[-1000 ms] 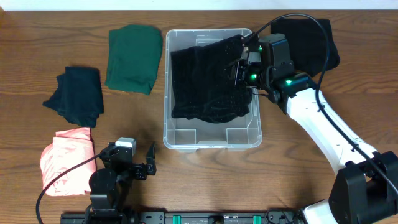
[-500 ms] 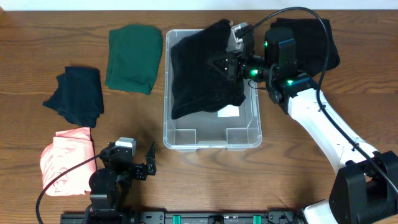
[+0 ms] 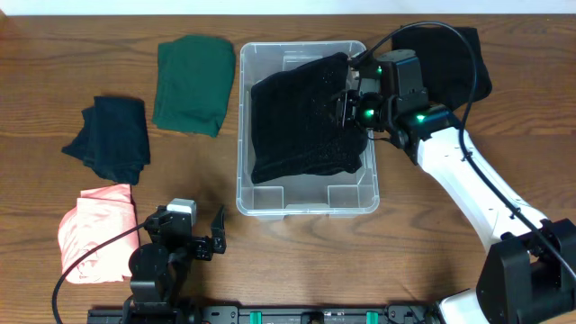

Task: Pack container

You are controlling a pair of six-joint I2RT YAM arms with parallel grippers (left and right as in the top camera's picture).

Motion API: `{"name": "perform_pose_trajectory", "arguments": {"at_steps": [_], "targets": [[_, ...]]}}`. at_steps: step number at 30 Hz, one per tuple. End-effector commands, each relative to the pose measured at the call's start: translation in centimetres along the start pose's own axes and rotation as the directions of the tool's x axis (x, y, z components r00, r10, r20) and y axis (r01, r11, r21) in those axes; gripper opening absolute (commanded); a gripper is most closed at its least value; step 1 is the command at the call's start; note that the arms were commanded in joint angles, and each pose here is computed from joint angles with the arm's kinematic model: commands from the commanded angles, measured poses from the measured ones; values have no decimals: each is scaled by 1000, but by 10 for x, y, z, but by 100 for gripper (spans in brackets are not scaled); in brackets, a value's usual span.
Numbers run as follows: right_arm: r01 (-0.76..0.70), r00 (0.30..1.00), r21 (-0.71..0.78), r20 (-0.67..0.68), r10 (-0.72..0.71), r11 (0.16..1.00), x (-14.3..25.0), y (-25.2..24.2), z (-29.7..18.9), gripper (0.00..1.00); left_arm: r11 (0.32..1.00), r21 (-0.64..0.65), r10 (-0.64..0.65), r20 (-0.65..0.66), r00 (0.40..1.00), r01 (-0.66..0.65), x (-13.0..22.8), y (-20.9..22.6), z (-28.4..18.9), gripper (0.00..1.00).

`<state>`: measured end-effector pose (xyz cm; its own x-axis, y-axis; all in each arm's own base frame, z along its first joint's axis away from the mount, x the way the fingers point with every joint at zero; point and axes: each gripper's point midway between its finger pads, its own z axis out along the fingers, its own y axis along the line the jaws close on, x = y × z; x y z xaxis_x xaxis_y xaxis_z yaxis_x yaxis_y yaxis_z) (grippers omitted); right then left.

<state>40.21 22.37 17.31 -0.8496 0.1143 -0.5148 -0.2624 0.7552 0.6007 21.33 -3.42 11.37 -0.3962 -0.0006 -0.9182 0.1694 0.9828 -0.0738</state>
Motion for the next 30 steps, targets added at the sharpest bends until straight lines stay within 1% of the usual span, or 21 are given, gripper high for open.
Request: {"name": "perform_pose_trajectory", "arguments": {"at_steps": [1, 4, 10, 13, 17, 21, 23, 25, 27, 30], "targets": [[38, 999, 51, 15, -38, 998, -4, -5, 1, 1, 1000, -4, 4, -12, 1000, -4, 7, 1, 3, 98], [67, 997, 95, 24, -70, 993, -4, -11, 2, 1, 1000, -4, 4, -12, 1000, -4, 7, 1, 3, 98], [100, 989, 272, 82, -126, 957, -19, -41, -5, 1, 1000, -4, 4, -12, 1000, -4, 7, 1, 3, 98], [93, 986, 325, 102, -133, 941, -25, -52, -9, 1, 1000, -4, 4, -12, 1000, -4, 7, 1, 3, 98], [89, 987, 334, 97, -128, 938, -23, -54, -10, 1, 1000, -4, 4, -12, 1000, -4, 7, 1, 3, 98], [95, 990, 331, 67, -124, 939, -14, -52, -3, 1, 1000, -4, 4, -12, 1000, -4, 7, 1, 3, 98], [89, 992, 314, 52, -111, 945, -8, -47, 3, 1, 1000, -4, 4, -12, 1000, -4, 7, 1, 3, 98], [89, 994, 258, 38, -102, 962, -3, -33, 8, 1, 1000, -4, 4, -12, 1000, -4, 7, 1, 3, 98], [99, 994, 171, 37, -107, 980, -2, -14, 13, 1, 1000, -4, 4, -12, 1000, -4, 7, 1, 3, 98], [92, 993, -14, 71, -91, 996, -12, 25, 12, 1, 1000, -4, 4, -12, 1000, -4, 7, 1, 3, 98]]}}
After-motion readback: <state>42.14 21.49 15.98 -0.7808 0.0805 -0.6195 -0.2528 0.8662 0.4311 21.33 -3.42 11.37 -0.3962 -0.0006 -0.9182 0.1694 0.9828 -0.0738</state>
